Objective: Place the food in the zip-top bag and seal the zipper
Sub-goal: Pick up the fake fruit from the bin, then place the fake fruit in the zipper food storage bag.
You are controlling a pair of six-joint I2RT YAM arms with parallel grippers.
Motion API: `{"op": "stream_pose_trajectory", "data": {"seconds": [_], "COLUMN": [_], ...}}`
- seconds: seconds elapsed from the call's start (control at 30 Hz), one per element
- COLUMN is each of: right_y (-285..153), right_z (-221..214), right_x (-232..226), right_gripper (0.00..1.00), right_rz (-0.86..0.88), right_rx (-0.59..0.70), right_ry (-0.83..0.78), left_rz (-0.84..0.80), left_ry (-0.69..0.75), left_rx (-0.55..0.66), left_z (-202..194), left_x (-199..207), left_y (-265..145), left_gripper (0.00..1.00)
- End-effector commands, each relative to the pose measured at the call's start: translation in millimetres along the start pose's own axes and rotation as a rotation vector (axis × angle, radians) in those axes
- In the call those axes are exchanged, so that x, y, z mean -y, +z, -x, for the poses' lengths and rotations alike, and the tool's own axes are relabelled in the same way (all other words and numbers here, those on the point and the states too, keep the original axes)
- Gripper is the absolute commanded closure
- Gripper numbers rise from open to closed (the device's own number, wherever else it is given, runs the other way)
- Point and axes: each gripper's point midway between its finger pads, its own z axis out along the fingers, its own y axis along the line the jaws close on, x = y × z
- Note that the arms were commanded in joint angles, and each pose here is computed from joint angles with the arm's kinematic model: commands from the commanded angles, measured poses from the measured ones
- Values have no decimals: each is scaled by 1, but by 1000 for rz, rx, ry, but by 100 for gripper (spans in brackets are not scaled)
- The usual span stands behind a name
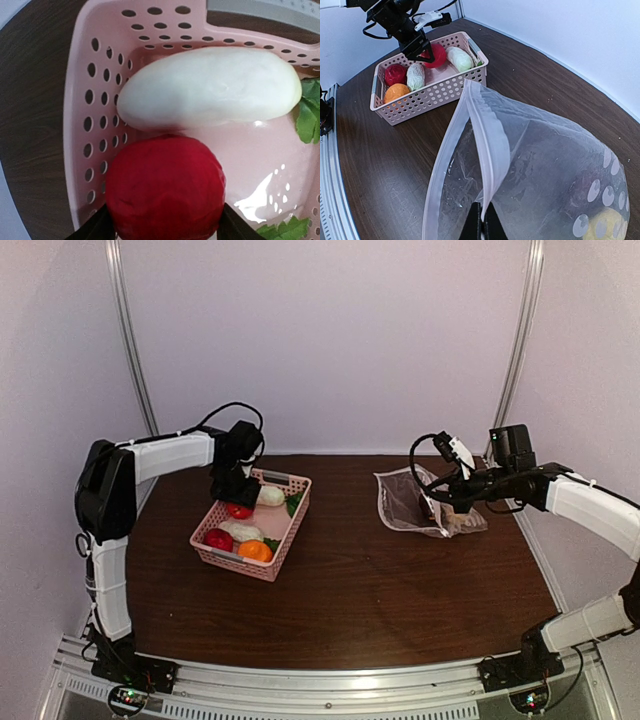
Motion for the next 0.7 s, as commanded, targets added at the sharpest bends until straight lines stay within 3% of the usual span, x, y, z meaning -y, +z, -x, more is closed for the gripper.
{"op": "stream_pose_trajectory", "data": {"seconds": [0.0, 0.2, 0.43, 0.57, 0.67], "right_y": [1, -1, -1, -2, -4], "right_z": [-6, -4, -5, -2, 0], "right_x": [4, 5, 4, 2, 1], "right_gripper": [100, 100, 100, 100, 100], "right_rz": [-18, -26, -20, -16, -13], "right_rx": [-16, -12, -12, -5, 6], "right_ry": [-4, -10, -4, -4, -4], "left_rz": [-65, -266, -746, -977, -1058], "left_ry": [-16, 79, 238, 242, 213], "left_rx": [128, 282, 553, 626, 640], "left_z": [20, 29, 31, 25, 19], "left_x": [10, 80, 191, 234, 259], "left_y": [-74, -145, -248, -274, -279], "left_gripper": [41, 41, 44, 46, 47]}}
